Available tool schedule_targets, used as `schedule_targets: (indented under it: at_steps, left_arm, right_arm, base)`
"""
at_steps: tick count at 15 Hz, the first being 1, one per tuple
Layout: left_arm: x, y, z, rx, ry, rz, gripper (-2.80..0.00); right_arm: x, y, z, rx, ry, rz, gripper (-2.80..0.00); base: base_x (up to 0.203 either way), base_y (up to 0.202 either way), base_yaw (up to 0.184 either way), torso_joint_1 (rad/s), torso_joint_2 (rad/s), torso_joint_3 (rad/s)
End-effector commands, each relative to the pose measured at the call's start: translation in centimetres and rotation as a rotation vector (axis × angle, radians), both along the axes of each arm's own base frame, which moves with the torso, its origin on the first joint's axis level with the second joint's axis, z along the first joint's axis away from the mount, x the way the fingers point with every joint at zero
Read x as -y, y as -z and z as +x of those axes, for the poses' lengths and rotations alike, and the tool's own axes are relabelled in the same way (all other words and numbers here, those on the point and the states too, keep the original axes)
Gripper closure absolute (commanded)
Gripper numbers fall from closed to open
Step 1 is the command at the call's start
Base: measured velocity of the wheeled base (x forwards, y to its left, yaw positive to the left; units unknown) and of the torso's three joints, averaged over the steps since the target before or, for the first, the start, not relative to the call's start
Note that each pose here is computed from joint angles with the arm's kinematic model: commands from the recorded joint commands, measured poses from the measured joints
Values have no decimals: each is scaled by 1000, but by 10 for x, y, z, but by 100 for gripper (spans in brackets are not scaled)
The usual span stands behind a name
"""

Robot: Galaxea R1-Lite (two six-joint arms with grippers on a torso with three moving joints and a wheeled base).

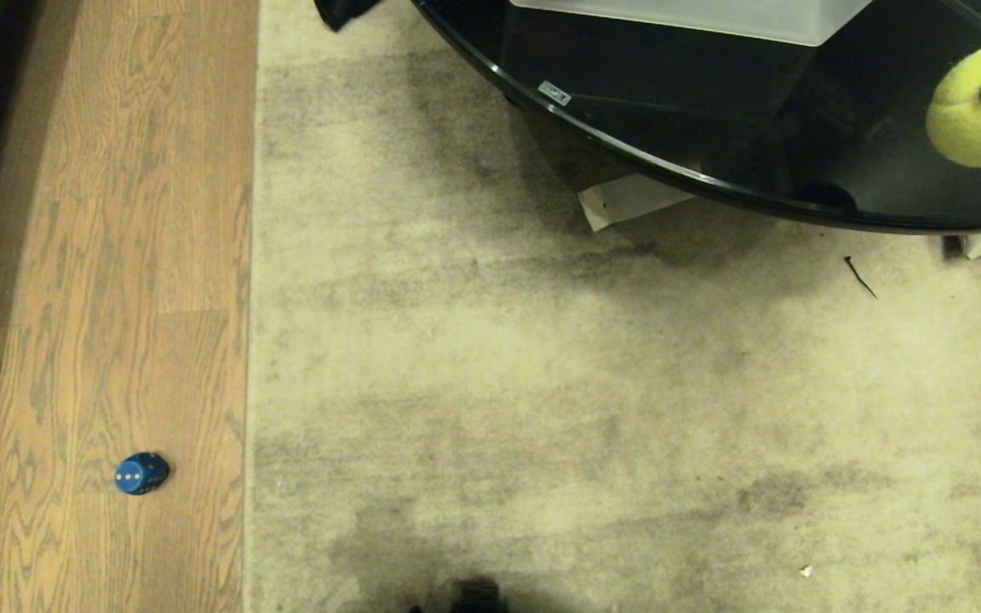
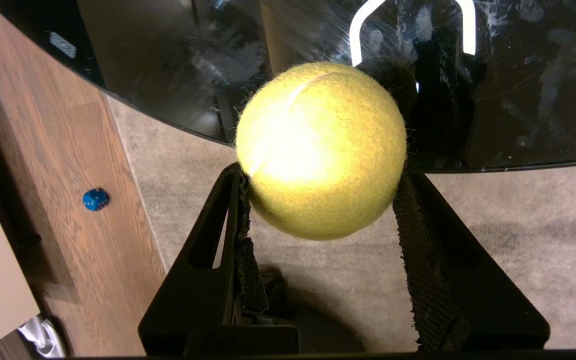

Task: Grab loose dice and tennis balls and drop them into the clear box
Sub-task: Pick up toys out of the box

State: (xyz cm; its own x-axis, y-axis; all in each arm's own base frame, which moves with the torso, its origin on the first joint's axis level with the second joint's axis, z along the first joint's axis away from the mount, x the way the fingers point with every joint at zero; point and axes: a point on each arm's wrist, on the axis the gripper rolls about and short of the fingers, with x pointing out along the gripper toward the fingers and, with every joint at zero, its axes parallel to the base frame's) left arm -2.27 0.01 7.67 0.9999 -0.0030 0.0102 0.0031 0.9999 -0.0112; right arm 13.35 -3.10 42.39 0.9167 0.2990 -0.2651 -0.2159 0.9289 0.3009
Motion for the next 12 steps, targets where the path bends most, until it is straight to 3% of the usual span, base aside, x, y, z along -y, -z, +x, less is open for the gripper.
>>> schedule_targets:
  at_steps: [1,7,12]
  left_arm:
    - [0,0,0,-1,0,-1,0]
    - [0,0,0,-1,0,-1,0]
    - [0,0,0,-1,0,-1,0]
  right_arm:
    - [-5,-4,-16,30,-3,-8,0]
    - [-21,-8,-64,110,3,-38,0]
    - [-33,22,-99,116,18,-92,0]
  base:
    - [0,0,0,0,0,0]
    - [0,0,0,0,0,0]
    - [0,0,0,0,0,0]
